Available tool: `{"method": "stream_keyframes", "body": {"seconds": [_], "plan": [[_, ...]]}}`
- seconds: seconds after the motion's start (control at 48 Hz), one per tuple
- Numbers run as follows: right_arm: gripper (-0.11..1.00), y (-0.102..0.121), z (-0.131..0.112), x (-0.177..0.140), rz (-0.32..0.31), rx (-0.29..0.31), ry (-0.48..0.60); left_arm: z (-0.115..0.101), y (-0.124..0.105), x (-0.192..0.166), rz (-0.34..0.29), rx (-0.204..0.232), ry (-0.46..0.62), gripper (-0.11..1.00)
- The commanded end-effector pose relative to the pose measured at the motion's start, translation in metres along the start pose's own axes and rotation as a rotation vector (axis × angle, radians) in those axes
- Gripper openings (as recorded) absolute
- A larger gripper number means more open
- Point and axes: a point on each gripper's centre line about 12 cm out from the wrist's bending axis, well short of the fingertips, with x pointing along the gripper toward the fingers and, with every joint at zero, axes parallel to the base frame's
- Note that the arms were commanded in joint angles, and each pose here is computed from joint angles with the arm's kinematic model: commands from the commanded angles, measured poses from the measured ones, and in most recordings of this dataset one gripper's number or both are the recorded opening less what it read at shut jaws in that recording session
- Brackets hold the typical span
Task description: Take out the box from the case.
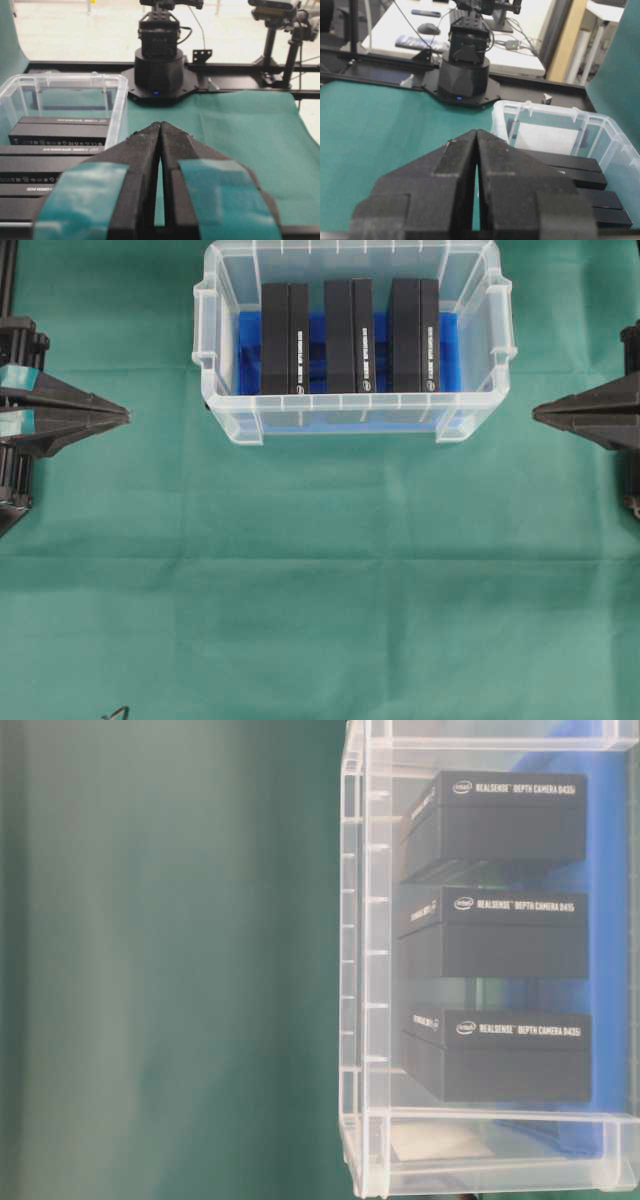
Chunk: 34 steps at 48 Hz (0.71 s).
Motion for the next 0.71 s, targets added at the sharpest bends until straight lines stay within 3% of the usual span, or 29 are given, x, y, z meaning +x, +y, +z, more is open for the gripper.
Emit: {"method": "stream_keyframes", "body": {"seconds": [0.0,0.104,0.291,0.396,0.562,0.687], "plan": [[0.0,-0.001,0.013,0.002,-0.006,0.005,-0.037,0.022,-0.001,0.005,-0.004,0.018,-0.028,0.02],[0.0,-0.001,0.027,0.003,-0.008,0.013,-0.035,0.025,-0.001,0.007,-0.005,0.016,0.021,0.01],[0.0,-0.001,0.034,0.011,-0.008,0.029,0.112,0.036,-0.001,0.006,-0.004,-0.006,0.069,0.01],[0.0,-0.001,0.038,0.011,-0.009,0.06,0.181,0.041,-0.001,0.002,-0.003,-0.028,0.094,0.01],[0.0,-0.001,0.04,0.008,-0.021,0.131,0.309,0.044,0.0,-0.001,0.012,-0.092,0.225,0.01],[0.0,0.0,0.053,0.007,-0.031,0.183,0.34,0.065,0.0,0.001,0.016,-0.11,0.246,0.02]]}}
